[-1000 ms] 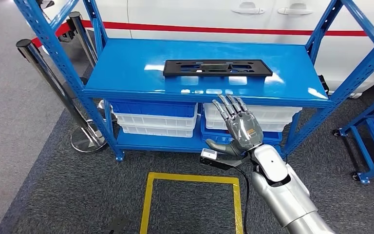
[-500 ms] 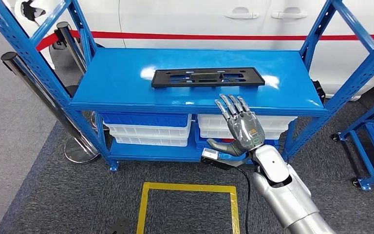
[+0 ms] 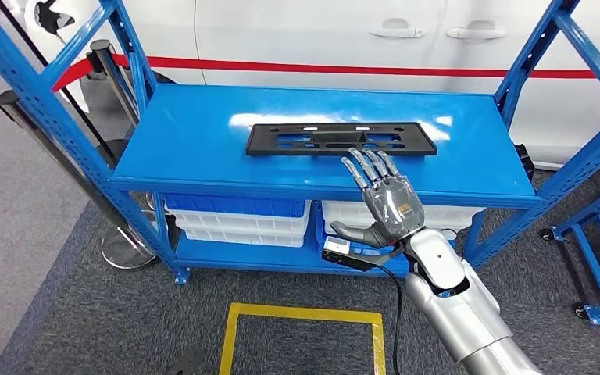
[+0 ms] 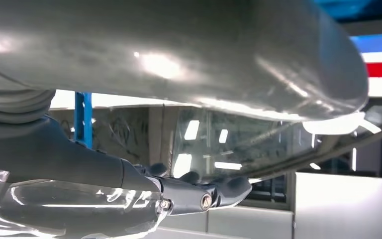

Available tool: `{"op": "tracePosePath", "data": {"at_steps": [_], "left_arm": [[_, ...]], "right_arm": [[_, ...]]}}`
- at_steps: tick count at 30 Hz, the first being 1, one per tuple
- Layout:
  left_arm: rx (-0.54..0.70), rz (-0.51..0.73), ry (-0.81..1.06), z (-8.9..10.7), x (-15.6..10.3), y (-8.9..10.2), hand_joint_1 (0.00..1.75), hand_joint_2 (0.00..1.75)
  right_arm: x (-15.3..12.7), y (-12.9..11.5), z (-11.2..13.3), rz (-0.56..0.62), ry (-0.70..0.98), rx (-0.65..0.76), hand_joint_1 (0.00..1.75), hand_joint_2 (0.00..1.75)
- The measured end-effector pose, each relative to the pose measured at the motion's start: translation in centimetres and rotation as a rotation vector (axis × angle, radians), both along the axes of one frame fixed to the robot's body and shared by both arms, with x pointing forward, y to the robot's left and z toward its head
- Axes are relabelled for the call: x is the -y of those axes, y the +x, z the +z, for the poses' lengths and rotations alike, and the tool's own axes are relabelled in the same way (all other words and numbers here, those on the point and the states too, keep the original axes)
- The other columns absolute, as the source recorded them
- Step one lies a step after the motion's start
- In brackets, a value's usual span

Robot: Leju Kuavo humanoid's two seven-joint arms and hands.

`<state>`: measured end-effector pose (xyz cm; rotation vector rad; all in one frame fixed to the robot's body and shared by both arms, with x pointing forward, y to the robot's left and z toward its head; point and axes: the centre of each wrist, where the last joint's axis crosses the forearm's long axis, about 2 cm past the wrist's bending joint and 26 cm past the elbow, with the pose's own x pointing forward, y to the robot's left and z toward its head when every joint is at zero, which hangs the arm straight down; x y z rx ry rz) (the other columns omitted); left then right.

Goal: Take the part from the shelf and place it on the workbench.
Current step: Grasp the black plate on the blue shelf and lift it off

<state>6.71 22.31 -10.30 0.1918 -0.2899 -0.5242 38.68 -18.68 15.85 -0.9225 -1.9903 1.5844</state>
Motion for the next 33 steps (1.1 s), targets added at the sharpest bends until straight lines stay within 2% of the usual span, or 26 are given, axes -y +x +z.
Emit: {"op": "tracePosePath", "data": {"at_steps": [33], "left_arm": [[0.01,-0.007,-0.011,0.06,0.21,0.22,0.0,0.0]], "right_arm": [[-0.48,-0.24,-0.04,0.02,-0.014,0.005,0.0,0.0]]}}
